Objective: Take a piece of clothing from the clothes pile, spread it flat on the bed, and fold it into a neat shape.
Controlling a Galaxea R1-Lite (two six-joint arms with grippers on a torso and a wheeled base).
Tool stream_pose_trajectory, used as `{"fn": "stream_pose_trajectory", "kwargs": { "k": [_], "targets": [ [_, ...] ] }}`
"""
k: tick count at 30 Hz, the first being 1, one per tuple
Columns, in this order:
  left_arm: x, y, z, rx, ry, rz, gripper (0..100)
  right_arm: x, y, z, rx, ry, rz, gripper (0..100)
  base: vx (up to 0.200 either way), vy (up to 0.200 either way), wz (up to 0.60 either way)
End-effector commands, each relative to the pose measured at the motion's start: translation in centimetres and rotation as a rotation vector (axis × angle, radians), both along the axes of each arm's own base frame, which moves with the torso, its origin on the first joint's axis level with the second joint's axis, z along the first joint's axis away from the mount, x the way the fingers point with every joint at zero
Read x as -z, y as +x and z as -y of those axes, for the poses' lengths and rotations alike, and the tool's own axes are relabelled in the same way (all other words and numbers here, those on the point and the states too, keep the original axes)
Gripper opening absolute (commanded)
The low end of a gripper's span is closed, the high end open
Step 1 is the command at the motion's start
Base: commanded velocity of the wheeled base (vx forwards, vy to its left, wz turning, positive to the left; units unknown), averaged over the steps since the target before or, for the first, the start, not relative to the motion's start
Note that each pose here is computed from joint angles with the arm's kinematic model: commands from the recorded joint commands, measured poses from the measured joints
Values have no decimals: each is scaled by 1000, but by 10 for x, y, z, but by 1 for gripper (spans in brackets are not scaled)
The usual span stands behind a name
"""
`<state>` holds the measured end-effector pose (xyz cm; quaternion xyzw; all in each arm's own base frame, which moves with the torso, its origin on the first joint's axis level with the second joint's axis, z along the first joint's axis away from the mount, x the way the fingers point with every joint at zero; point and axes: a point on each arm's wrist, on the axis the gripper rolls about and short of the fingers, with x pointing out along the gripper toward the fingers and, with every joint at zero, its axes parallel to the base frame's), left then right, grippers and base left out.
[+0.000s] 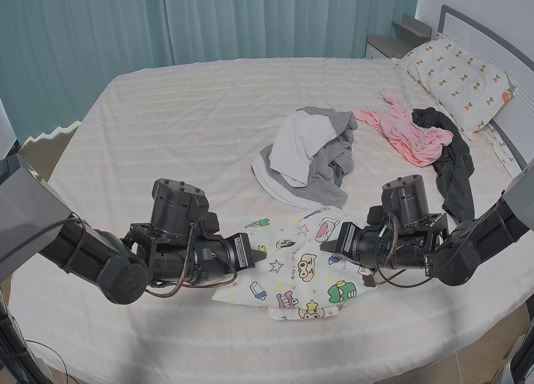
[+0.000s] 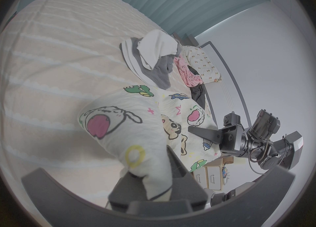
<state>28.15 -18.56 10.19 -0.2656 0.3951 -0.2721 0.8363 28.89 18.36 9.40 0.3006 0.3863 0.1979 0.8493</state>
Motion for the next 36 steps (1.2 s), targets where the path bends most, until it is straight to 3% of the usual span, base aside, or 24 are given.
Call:
{"fn": "stream_pose_trajectory", "kwargs": {
  "k": [1,9,16,24,36],
  "targets": [
    [3,0,2,5,5,-8,0,-1,0,1,1,-1,1,0,0,-200,0],
    [15,0,6,-3,7,-56,0,3,0,0,-1,-10,-6,0,0,-200,0],
    [30,-1,4,-41,57,-81,0,20,-3,-2,-5,-48,-49,0,0,0,0],
    [52,-3,2,-62,117,-124,0,55,0,-7,3,-160,-95,0,0,0,0],
    [85,3,1,-132,202,-153,0,86,1,-10,10,-261,-124,0,0,0,0]
  ]
}}
